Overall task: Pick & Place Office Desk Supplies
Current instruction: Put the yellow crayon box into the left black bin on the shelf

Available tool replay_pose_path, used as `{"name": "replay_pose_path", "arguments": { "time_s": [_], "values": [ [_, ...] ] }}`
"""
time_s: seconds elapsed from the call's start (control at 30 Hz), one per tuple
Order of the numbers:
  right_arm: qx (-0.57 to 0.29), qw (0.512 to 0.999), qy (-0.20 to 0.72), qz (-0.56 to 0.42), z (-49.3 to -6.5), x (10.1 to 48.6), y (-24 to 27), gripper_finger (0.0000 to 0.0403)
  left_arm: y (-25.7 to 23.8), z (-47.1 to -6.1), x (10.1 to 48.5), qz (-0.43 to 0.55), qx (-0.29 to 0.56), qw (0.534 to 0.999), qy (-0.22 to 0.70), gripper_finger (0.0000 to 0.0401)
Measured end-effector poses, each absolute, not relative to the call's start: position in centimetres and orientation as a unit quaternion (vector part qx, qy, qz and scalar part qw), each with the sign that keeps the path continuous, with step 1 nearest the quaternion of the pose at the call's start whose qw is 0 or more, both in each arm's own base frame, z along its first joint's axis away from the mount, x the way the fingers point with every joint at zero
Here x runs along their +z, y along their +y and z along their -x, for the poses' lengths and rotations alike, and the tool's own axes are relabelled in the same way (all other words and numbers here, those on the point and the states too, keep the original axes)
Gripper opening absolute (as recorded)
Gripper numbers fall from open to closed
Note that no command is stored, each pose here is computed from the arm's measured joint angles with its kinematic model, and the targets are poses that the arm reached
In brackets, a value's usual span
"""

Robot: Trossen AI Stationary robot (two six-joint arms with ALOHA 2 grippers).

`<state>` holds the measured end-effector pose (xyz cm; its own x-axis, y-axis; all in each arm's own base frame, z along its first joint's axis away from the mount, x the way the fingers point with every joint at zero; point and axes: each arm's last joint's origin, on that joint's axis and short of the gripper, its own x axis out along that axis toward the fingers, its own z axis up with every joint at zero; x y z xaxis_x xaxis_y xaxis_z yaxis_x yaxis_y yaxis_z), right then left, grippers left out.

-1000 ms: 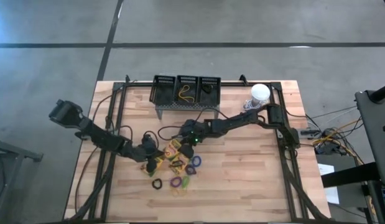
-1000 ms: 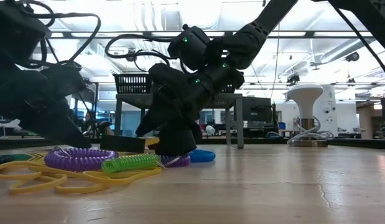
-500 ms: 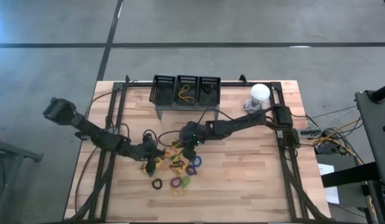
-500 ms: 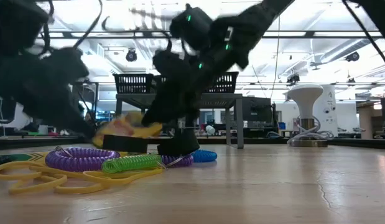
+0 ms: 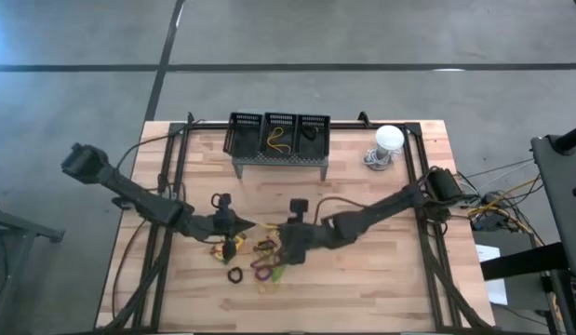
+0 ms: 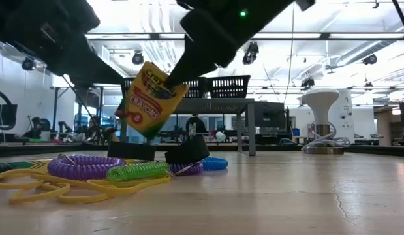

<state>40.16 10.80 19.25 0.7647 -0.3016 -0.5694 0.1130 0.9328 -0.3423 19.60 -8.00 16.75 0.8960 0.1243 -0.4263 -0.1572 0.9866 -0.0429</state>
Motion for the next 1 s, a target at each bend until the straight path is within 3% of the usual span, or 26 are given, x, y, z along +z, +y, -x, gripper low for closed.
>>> {"name": "replay_pose_path", "arguments": {
  "time_s": [0.13, 0.4, 0.57, 0.73, 1.0],
  "values": [
    [-0.114, 0.918, 0.343, 0.160, -40.0, 18.5, 11.1, 0.0020, -8.2, -20.3, 16.5, 0.003, 0.066, 0.974, 0.217, 0.0062],
    [-0.135, 0.919, 0.336, 0.156, -40.1, 19.0, 10.2, 0.0020, -8.0, -21.8, 15.4, -0.022, 0.114, 0.969, 0.219, 0.0225],
    [-0.135, 0.920, 0.335, 0.155, -40.1, 19.0, 10.2, 0.0020, -8.0, -23.0, 14.3, -0.035, 0.142, 0.969, 0.198, 0.0275],
    [-0.135, 0.920, 0.335, 0.154, -40.1, 19.0, 10.2, 0.0020, -8.7, -24.5, 14.2, -0.061, 0.136, 0.968, 0.200, 0.0255],
    [-0.134, 0.919, 0.339, 0.148, -40.1, 18.9, 10.2, 0.0029, -9.4, -26.2, 14.5, -0.078, 0.140, 0.957, 0.240, 0.0125]
  ]
}}
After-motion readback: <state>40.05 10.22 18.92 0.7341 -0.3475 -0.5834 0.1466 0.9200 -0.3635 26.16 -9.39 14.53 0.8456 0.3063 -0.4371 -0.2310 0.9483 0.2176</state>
